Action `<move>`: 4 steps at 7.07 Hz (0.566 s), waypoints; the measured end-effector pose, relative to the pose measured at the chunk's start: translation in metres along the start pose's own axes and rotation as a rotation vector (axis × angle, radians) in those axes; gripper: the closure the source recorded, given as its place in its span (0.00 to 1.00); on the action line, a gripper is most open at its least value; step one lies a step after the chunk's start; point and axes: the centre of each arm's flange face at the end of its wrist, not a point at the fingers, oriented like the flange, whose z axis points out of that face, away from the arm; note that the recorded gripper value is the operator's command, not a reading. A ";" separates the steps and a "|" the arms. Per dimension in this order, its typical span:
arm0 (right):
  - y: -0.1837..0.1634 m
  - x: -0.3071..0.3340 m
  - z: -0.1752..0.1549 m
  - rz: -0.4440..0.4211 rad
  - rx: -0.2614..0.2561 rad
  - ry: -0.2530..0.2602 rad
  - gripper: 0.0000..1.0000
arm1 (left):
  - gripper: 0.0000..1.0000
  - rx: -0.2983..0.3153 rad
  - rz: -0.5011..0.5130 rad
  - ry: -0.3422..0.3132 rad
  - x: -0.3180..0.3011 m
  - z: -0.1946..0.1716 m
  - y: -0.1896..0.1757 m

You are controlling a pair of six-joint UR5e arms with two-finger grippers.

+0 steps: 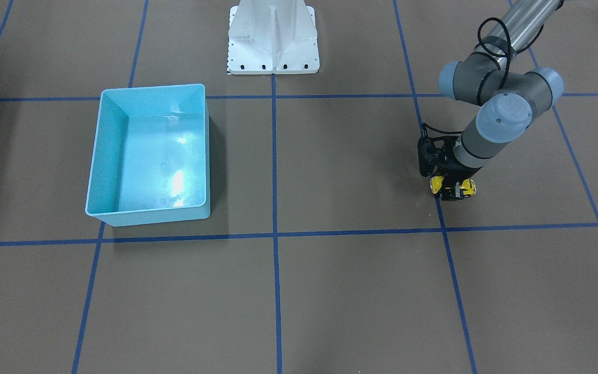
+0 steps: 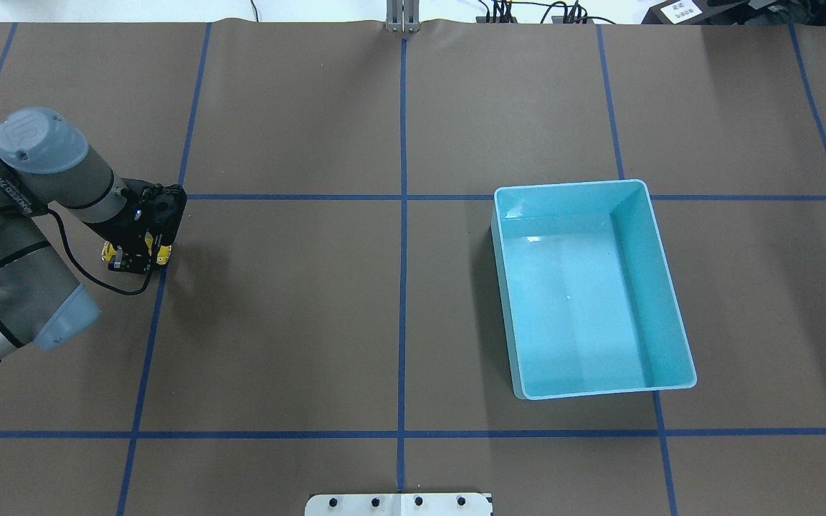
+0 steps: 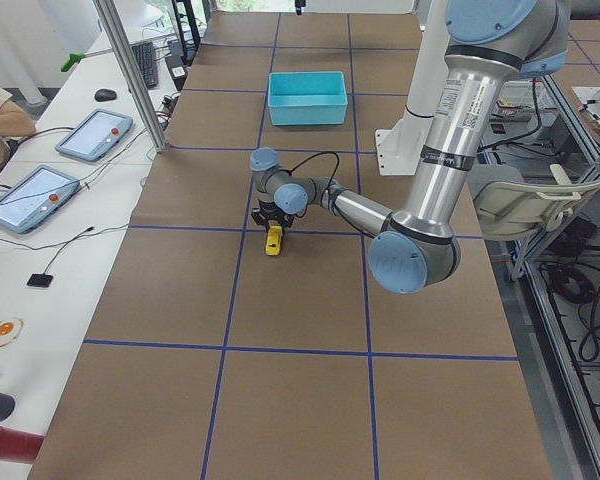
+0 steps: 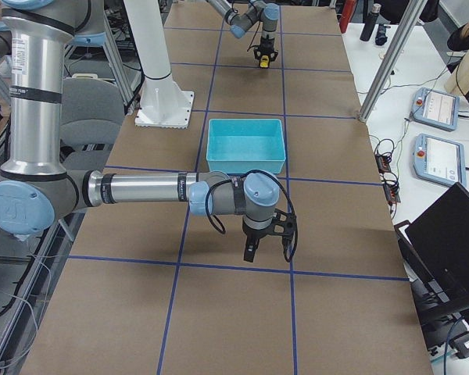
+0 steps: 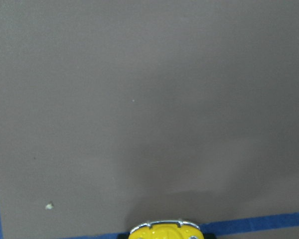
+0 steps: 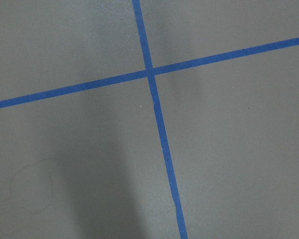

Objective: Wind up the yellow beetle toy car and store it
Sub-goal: 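Keep pulling the car back toward the robot with the left gripper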

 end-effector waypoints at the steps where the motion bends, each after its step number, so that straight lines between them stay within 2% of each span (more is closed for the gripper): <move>1: 0.000 0.000 0.000 0.000 0.000 0.000 0.00 | 1.00 0.000 0.008 0.001 0.001 0.001 0.005; 4: 0.000 0.001 0.001 0.002 -0.002 0.001 0.00 | 1.00 0.008 0.016 0.007 0.004 0.001 0.019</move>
